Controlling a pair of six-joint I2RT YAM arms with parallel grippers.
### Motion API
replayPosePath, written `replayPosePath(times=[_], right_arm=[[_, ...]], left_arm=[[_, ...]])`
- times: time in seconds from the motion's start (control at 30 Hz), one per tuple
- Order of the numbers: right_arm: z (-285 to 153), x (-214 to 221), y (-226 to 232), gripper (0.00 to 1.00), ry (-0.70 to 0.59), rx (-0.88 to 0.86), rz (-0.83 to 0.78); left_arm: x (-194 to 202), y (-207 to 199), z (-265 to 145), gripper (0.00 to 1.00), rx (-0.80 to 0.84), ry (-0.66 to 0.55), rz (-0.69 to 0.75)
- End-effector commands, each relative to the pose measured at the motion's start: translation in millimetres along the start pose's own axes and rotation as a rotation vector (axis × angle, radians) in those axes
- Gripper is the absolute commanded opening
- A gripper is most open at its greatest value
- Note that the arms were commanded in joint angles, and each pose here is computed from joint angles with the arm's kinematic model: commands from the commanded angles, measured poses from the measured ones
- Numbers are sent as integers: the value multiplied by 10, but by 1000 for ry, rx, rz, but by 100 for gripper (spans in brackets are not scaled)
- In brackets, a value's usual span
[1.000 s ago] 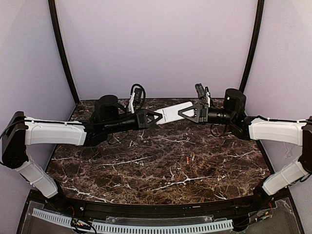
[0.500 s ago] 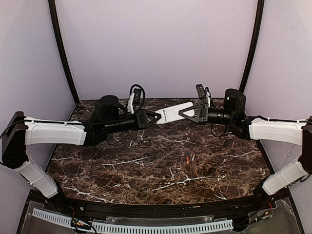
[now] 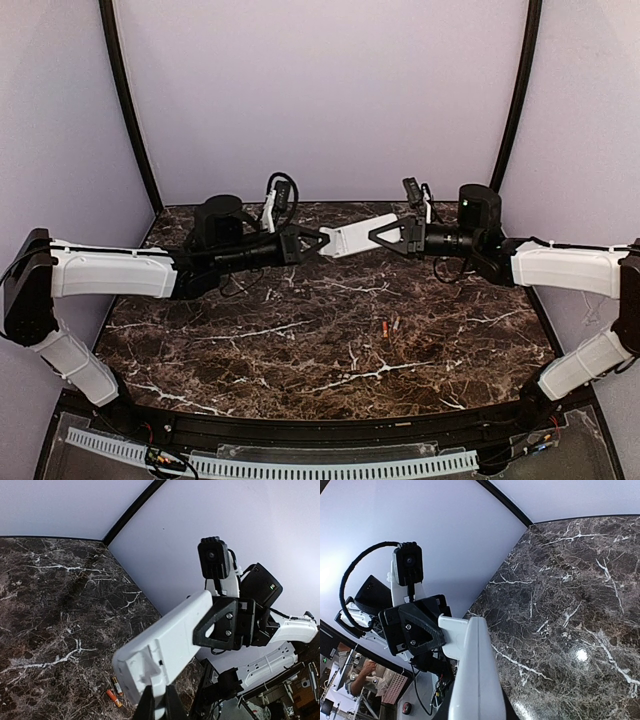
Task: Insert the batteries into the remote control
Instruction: Remove the battery cover from the remote control, then place the battery cover at the center of the board.
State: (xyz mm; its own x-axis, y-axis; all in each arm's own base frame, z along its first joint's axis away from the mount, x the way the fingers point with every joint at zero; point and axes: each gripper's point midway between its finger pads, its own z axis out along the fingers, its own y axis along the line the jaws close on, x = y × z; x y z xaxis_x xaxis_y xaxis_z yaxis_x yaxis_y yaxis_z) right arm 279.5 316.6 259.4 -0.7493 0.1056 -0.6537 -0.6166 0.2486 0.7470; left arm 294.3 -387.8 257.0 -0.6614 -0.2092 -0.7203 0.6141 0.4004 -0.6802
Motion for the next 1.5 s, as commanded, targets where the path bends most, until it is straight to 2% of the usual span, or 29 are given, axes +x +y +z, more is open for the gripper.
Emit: replayPosePath(times=[0.0,0.2,0.43,0.67,0.8,0.87,1.1,1.47], right_arm=[[-81,-145,180,0,-36,-36,-60],[-251,-171,-213,0,-55,93,-18],[-463,-60,-476,0,-38,184,2],[-619,63,-532,0,-29,212,14],[-674,123,-551,0,-24,226,15],[-699,142,-562,0,-24,232,17],[-710,180,-578,0,-12,235,23],[-715,206,-581,0,-3,236,23]], left_arm=[[-112,-69,-55,2,19,-32,19],[-190,-200,-119,0,74,-63,27],[68,108,-147,0,-25,18,38],[370,822,-385,1,-431,242,234],[382,1197,-613,0,-670,344,366],[394,1314,-684,0,-740,387,410],[585,1478,-622,1,-769,491,416],[818,1698,-514,7,-858,616,512]])
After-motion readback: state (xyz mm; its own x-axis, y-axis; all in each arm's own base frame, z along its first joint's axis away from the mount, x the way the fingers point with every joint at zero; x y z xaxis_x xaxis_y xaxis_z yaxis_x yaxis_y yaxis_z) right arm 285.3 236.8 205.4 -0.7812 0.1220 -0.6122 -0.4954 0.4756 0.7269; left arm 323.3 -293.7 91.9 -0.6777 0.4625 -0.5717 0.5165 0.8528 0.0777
